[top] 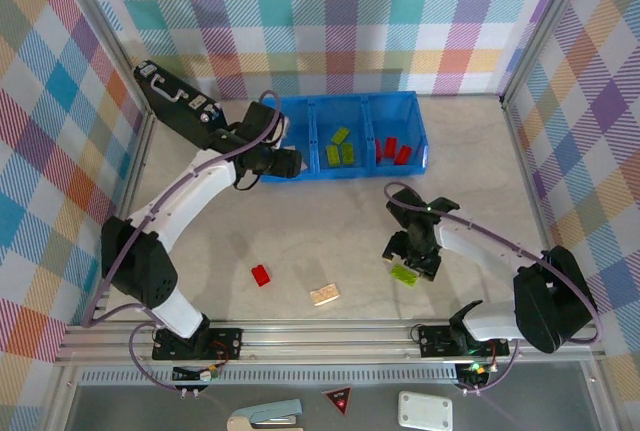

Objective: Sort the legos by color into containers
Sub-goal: Pick up the lego from the bottom-right of the table, then place the lego in the container, then pick up the lego from the middle-left of the table.

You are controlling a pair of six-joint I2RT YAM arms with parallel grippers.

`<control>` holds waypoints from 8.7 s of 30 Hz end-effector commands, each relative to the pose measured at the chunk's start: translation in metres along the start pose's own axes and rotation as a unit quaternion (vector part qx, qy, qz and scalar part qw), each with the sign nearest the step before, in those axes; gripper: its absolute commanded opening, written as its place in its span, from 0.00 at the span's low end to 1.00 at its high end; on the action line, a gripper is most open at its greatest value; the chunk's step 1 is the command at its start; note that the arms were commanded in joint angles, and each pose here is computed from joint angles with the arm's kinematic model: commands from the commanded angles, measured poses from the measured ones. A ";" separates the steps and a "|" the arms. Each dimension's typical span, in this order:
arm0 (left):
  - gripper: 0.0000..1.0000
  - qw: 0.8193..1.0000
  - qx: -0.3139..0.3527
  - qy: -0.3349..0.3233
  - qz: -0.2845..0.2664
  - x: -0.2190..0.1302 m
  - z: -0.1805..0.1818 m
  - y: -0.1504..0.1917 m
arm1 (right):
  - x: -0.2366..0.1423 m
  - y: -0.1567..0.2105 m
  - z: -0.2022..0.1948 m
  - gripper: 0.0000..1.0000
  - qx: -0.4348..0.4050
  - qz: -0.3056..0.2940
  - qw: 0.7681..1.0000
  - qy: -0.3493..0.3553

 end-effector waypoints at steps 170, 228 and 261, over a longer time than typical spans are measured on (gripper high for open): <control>0.73 0.999 -0.017 -0.015 0.028 0.014 0.051 0.036 | -0.106 -0.229 0.301 0.72 -0.041 -0.204 0.946 -0.250; 0.81 0.949 -0.157 -0.040 0.272 0.028 -0.125 0.248 | -0.078 -0.117 0.169 0.66 -0.325 -0.151 0.911 -0.204; 0.82 0.934 -0.189 -0.113 0.282 0.039 -0.153 0.295 | -0.111 -0.092 0.164 0.66 -0.329 -0.162 0.884 -0.289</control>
Point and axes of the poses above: each hand's point on the last joint's axis, 136 mm out from that joint toward the fingers, its own x axis out along the fingers, its own z axis along the line the jaws close on, y = z × x, the point moved 4 cm from there along -x, back along the fingers, and after that the axes turned 3 degrees about -x, right-handed, at the moved point
